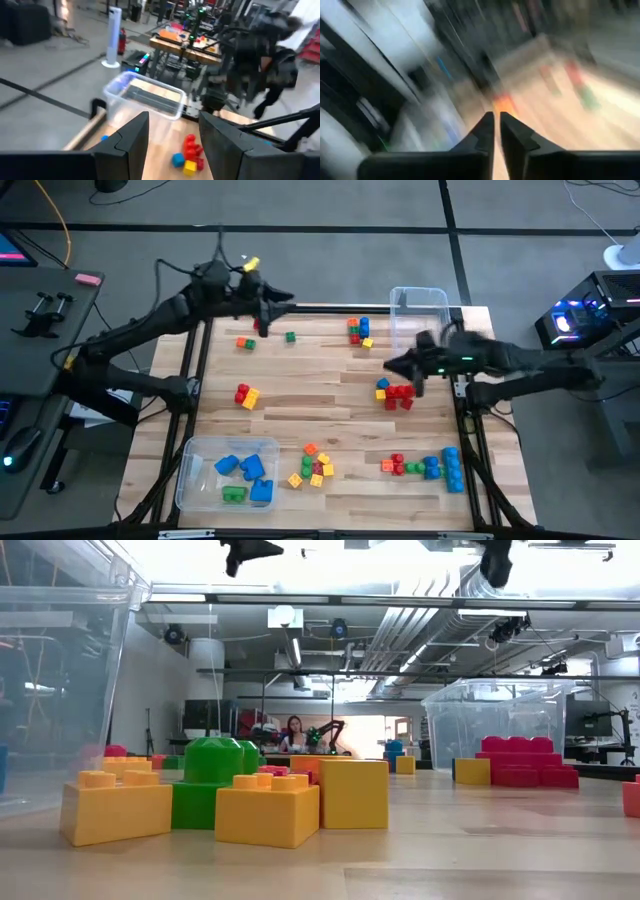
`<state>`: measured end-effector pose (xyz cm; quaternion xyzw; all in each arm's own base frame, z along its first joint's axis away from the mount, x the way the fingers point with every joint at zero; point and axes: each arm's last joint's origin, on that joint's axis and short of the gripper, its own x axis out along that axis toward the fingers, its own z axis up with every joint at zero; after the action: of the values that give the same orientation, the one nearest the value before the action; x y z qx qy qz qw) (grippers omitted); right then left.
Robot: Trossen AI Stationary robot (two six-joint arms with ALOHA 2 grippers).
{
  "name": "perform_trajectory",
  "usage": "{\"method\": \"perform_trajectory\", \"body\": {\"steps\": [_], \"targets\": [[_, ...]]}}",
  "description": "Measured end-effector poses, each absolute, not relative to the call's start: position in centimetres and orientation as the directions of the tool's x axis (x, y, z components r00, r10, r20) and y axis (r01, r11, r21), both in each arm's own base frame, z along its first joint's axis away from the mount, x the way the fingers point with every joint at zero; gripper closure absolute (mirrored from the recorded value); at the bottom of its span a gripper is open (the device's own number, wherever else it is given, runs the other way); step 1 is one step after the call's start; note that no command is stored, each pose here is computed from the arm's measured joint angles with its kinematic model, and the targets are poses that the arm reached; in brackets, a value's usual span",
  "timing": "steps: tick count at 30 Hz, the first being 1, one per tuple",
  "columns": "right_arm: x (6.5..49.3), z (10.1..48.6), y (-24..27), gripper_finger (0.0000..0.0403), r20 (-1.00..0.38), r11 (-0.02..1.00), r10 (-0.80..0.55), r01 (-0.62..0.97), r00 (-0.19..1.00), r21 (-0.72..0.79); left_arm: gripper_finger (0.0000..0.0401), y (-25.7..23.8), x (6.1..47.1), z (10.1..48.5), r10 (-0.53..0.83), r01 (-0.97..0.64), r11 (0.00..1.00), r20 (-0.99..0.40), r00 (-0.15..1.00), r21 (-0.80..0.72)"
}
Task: Sort blocks by size
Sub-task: Adjust the right transparent bin
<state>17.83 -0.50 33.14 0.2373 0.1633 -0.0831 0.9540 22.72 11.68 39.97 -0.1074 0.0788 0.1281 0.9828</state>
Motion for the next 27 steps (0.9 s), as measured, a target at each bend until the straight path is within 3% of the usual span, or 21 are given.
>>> {"method": "perform_trajectory", "body": {"steps": [2,5,10,14,18,27], "targets": [[19.0,32.9,-0.5,0.0332,-0.59,0.875,-0.063,0.329,0.805,0.355,0.024,11.6,21.1,40.5,0.261,-0.292,0.944,-0.194,0.946,-0.151],[20.5,32.1,-0.5,0.0275,-0.831,0.902,-0.053,0.382,0.554,0.198,0.024,11.0,18.6,41.2,0.294,-0.32,0.941,-0.21,0.933,-0.105],[22.7,28.6,-0.8,0.0216,-0.989,0.925,-0.019,0.377,0.146,0.038,0.024,9.7,15.3,42.1,0.328,-0.342,0.939,-0.203,0.923,-0.039],[24.2,25.0,-0.6,0.0212,-0.999,0.962,0.027,0.272,0.017,0.03,0.024,8.9,13.8,42.6,0.34,-0.342,0.939,-0.189,0.921,0.02],[25.4,22.5,-0.9,0.0212,-0.998,0.989,-0.015,0.146,-0.065,-0.024,0.024,8.8,13.3,42.6,0.349,-0.348,0.937,-0.193,0.917,0.038],[26.3,18.8,-1.2,0.0213,-0.985,0.996,-0.076,-0.063,-0.152,-0.067,0.024,9.1,13.8,42.2,0.345,-0.349,0.937,-0.228,0.91,0.026]]}}
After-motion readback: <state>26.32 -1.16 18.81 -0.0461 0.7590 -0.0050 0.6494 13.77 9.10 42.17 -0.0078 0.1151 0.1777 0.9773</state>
